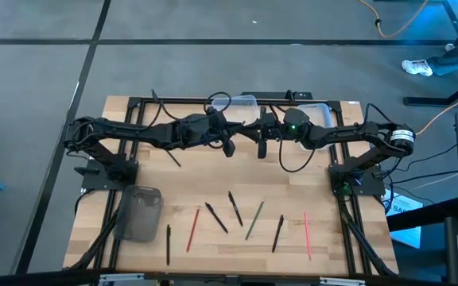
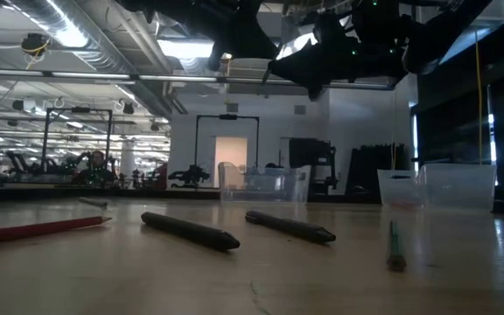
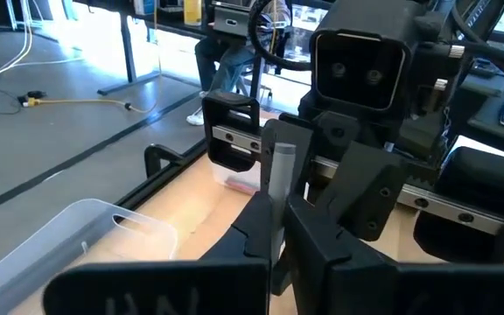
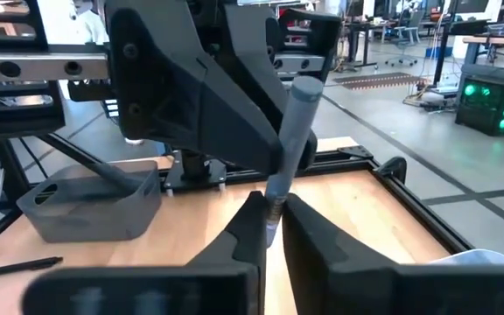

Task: Sort crayons/erasers/pens/pencils in bins
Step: Put the gray crayon into the right transparent bin

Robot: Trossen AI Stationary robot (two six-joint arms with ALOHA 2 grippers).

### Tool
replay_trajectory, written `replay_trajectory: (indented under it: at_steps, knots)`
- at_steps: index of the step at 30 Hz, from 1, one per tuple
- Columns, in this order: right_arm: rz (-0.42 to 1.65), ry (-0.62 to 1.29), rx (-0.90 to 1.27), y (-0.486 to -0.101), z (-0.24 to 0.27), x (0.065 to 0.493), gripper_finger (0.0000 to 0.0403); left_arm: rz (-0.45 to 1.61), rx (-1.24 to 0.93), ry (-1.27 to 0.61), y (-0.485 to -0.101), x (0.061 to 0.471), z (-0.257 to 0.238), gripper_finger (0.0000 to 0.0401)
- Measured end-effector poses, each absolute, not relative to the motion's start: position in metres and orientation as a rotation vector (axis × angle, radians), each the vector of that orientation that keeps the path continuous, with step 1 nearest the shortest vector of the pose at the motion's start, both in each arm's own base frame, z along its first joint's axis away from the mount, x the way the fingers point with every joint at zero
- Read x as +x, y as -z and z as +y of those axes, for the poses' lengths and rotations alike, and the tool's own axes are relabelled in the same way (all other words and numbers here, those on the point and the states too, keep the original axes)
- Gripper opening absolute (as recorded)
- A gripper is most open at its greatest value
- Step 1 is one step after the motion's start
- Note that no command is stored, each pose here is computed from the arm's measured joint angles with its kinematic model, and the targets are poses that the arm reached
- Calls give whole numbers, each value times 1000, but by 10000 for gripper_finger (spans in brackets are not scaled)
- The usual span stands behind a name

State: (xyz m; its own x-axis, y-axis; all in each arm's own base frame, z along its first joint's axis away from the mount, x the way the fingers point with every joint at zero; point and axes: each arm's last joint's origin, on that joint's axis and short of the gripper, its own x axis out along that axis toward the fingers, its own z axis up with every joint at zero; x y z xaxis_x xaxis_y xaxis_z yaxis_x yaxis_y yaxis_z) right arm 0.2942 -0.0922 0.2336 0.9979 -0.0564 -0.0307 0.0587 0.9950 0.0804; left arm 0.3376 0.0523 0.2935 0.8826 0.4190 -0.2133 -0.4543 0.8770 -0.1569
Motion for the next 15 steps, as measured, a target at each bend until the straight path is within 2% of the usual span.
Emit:
replay_trajectory:
  at_steps: [4,11,15]
  knots:
    - [41,73,87,-233,-98,292,29,177,-204,-458,-294,338,53,28]
    - [49,125,95,-232,-105,289,29,180,-208,-454,-293,337,57,98]
    - [102,156,109,-230,-108,285,29,205,-205,-484,-288,338,63,119]
